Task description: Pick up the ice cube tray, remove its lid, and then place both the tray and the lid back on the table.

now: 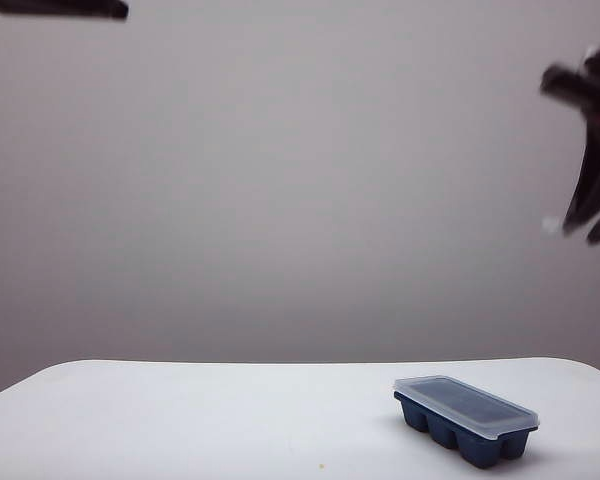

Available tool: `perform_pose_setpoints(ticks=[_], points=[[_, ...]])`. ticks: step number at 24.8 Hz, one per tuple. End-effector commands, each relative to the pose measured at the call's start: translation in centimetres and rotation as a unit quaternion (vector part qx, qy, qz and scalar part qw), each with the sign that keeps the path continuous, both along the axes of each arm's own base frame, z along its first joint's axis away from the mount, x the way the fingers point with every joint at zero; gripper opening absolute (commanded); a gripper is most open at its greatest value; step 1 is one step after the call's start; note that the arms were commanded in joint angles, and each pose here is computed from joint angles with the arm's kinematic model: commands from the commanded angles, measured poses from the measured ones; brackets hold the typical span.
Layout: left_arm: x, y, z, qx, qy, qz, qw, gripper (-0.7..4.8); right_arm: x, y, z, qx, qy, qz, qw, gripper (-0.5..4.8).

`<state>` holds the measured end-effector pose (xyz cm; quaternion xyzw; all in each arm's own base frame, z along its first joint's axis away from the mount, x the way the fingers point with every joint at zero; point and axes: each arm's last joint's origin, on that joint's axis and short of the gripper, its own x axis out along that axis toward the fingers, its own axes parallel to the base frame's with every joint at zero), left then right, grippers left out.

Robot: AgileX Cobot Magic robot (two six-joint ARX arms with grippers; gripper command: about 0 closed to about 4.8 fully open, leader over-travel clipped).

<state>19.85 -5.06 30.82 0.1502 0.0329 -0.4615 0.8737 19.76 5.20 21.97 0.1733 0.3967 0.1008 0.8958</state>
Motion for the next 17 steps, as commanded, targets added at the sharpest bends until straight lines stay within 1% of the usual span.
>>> perform_pose_setpoints(ticks=[1, 2, 6, 7, 8, 9, 11, 13, 15, 16, 17], points=[[0.5, -0.1, -0.3, 0.002, 0.001, -0.005, 1.0, -0.01, 1.4, 0.5, -1.1, 0.051, 0.025, -0.018, 0.998, 1.13], [0.6, -0.1, -0.3, 0.002, 0.003, -0.005, 1.0, -0.01, 1.6, 0.5, -1.7, 0.066, 0.035, -0.023, 0.997, 1.23], [0.8, -0.2, -0.5, 0.002, 0.004, -0.005, 1.0, -0.01, 1.8, 0.7, -4.6, 0.143, 0.065, -0.055, 0.986, 1.24], [0.8, -0.2, -0.4, 0.002, 0.003, -0.005, 1.0, -0.01, 1.3, 0.6, -6.0, 0.167, 0.073, -0.076, 0.98, 1.47], [0.8, -0.2, -0.5, 0.002, 0.004, -0.005, 1.0, -0.01, 0.8, 0.5, -7.0, 0.183, 0.08, -0.091, 0.976, 1.99], [0.8, -0.2, -0.5, 0.002, 0.004, -0.005, 1.0, -0.01, 0.5, 0.4, -7.5, 0.188, 0.079, -0.094, 0.974, 2.17], [0.8, -0.2, -0.5, 0.002, 0.004, -0.005, 1.0, -0.01, 0.0, 0.3, -8.2, 0.193, 0.083, -0.103, 0.972, 2.17], [0.8, -0.2, -0.5, 0.002, 0.004, -0.005, 1.0, -0.01, -0.2, 0.1, -9.0, 0.201, 0.099, -0.112, 0.968, 2.19], [0.8, -0.2, -0.5, 0.002, 0.004, -0.005, 1.0, -0.01, 0.1, 0.1, -10.1, 0.219, 0.127, -0.103, 0.962, 2.97], [0.8, -0.2, -0.5, 0.002, 0.004, -0.005, 1.0, -0.01, 0.3, 0.1, -10.3, 0.23, 0.13, -0.098, 0.959, 3.2], [0.8, -0.2, -0.5, 0.002, 0.005, -0.005, 1.0, -0.01, 0.9, 0.2, -11.0, 0.26, 0.138, -0.104, 0.95, 3.34]])
